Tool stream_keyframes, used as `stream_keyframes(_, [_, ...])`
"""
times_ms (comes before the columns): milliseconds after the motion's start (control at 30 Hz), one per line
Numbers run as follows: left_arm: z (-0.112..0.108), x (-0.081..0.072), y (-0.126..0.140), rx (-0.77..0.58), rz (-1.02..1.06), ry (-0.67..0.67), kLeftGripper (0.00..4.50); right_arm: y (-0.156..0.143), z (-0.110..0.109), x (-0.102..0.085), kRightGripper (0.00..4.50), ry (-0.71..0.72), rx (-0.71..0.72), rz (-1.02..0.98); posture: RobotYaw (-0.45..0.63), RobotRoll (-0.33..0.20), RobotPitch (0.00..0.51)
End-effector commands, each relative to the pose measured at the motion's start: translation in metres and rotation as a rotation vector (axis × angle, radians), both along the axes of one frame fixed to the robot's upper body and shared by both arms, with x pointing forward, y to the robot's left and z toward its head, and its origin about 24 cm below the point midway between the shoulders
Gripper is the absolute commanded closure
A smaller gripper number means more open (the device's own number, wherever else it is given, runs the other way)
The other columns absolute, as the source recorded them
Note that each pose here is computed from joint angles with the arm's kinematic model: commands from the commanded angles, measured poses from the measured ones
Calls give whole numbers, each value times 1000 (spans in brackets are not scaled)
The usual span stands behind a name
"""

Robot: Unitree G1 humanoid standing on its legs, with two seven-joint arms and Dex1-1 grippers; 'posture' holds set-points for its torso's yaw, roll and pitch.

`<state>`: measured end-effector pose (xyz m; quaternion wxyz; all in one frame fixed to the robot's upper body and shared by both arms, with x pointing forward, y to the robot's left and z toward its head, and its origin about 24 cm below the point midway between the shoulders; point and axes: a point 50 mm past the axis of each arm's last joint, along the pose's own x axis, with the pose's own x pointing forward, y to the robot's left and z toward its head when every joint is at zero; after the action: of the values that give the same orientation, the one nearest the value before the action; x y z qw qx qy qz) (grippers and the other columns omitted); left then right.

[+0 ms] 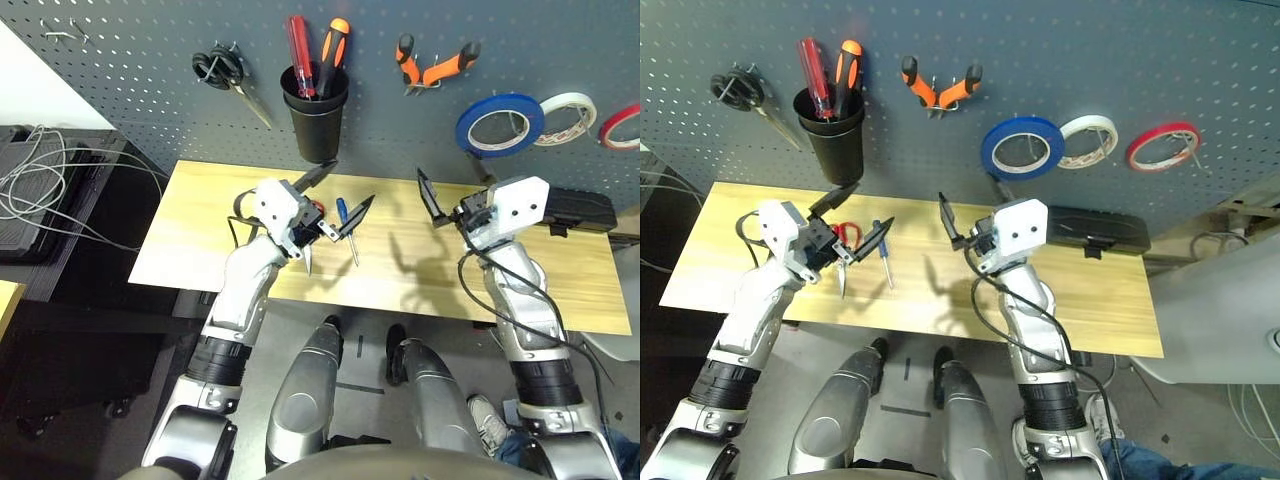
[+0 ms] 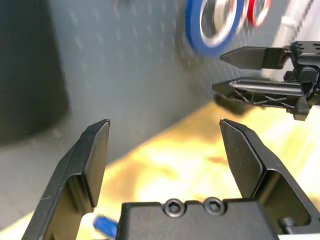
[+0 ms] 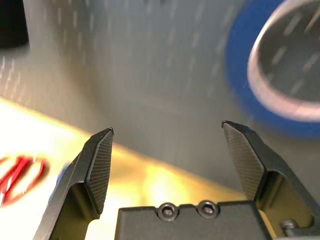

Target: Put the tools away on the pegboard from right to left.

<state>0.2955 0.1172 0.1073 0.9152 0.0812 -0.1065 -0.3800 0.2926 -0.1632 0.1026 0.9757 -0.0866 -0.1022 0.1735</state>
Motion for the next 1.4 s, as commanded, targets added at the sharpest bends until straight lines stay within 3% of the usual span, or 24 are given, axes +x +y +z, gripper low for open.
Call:
stream_keyframes(33, [-30,3,-6,107,10,138,0,-8,-20,-2,16,115,5,-17,210,0,339])
stream_keyframes(167, [-42,19,-7,181,90,201,0,-13,-33,-5,16,208,14,-17,202,0,347])
stream_keyframes(400, [-55,47,-9,189,250,342,0,-17,-60,-18,16,353,-59,91,186,0,358])
stream_keyframes(633, [-70,62,-15,141,394,518,0,-8,-51,-9,16,322,-38,137,164,0,359])
stream_keyframes(867, [-92,62,-14,129,475,685,0,16,-37,-4,16,283,-33,225,126,0,357])
stream_keyframes(1067, [-104,56,-18,132,459,788,1919,21,-30,-3,0,275,-28,230,107,0,353])
stream_keyframes(1267, [-106,54,-24,114,431,802,3951,19,-27,0,0,259,-31,218,103,0,340])
stream_keyframes(1400, [-97,57,-27,63,399,726,3972,18,-24,2,0,247,-36,220,107,0,323])
